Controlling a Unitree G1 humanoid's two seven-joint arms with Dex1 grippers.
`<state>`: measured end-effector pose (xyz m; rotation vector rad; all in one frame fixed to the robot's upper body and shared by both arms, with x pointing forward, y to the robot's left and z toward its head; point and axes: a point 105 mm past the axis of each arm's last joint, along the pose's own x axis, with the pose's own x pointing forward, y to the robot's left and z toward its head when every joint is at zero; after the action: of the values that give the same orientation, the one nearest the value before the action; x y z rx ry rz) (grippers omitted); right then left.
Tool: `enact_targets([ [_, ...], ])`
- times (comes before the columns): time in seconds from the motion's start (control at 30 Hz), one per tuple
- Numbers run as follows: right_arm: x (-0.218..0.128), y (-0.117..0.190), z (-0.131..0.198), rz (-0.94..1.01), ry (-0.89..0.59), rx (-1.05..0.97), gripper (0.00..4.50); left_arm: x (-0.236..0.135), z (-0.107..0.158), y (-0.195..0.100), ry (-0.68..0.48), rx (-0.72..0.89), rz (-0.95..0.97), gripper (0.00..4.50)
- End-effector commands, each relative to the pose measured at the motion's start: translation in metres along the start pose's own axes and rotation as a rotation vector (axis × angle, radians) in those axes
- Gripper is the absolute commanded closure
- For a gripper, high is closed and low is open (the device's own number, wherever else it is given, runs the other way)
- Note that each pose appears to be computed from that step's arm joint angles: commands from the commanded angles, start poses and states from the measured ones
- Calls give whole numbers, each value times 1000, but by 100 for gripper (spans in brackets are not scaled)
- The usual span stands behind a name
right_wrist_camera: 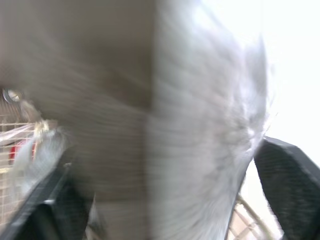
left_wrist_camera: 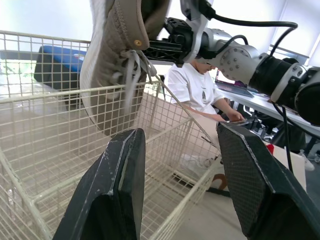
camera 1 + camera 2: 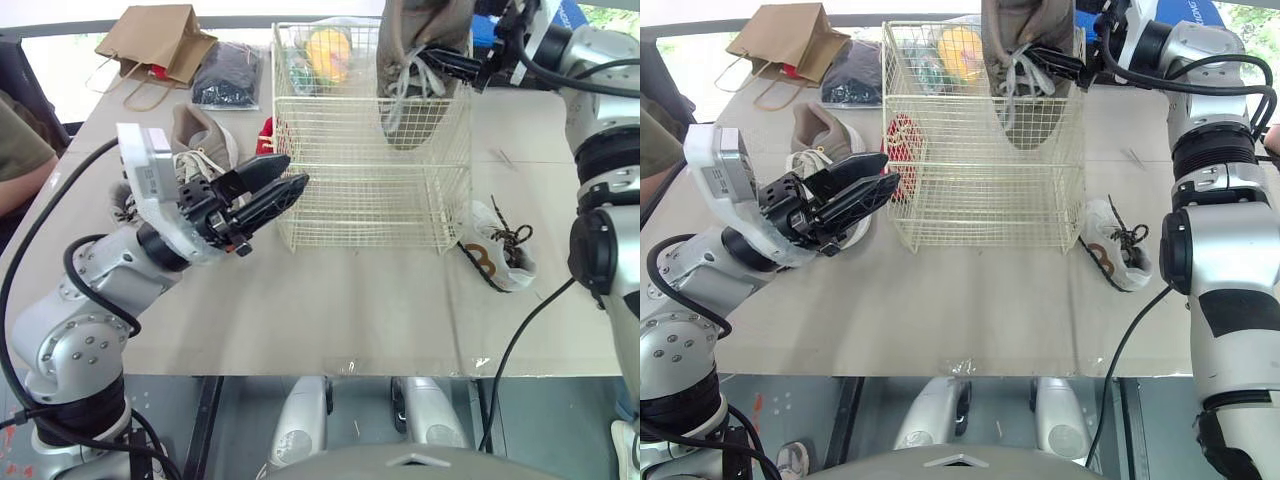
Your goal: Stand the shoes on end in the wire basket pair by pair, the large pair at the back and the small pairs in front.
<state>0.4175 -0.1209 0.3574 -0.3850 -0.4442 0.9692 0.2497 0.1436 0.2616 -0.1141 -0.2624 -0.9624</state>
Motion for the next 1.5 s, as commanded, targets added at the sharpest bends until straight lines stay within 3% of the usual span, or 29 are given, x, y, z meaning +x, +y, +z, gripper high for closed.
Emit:
enact_targets([
  [0.03,-5,-12,63,-43,-190,-99,13,2,7,1,-32,35,-1,199],
  [0.23,-16,-18,82,-119,-222,-130,13,9,6,9,-40,23,-7,199],
  [0.37,-25,-18,76,-140,-201,-124,13,13,5,12,-38,19,-17,199],
  [0.63,-39,4,82,-147,-247,-70,13,20,2,14,-33,6,-30,199],
  [0.83,-47,19,108,-208,-435,123,13,25,0,17,-33,-3,-27,199],
  [1.0,-55,39,97,-270,-473,258,13,24,1,24,-50,-27,14,199],
  [1.23,-66,74,61,-354,-391,333,13,0,22,87,-143,-82,354,199],
  [1.4,-71,82,73,-378,-463,390,13,-40,41,150,-147,-103,629,199],
  [1.5,-69,81,90,-373,-533,416,13,-52,41,171,-110,-145,722,199],
])
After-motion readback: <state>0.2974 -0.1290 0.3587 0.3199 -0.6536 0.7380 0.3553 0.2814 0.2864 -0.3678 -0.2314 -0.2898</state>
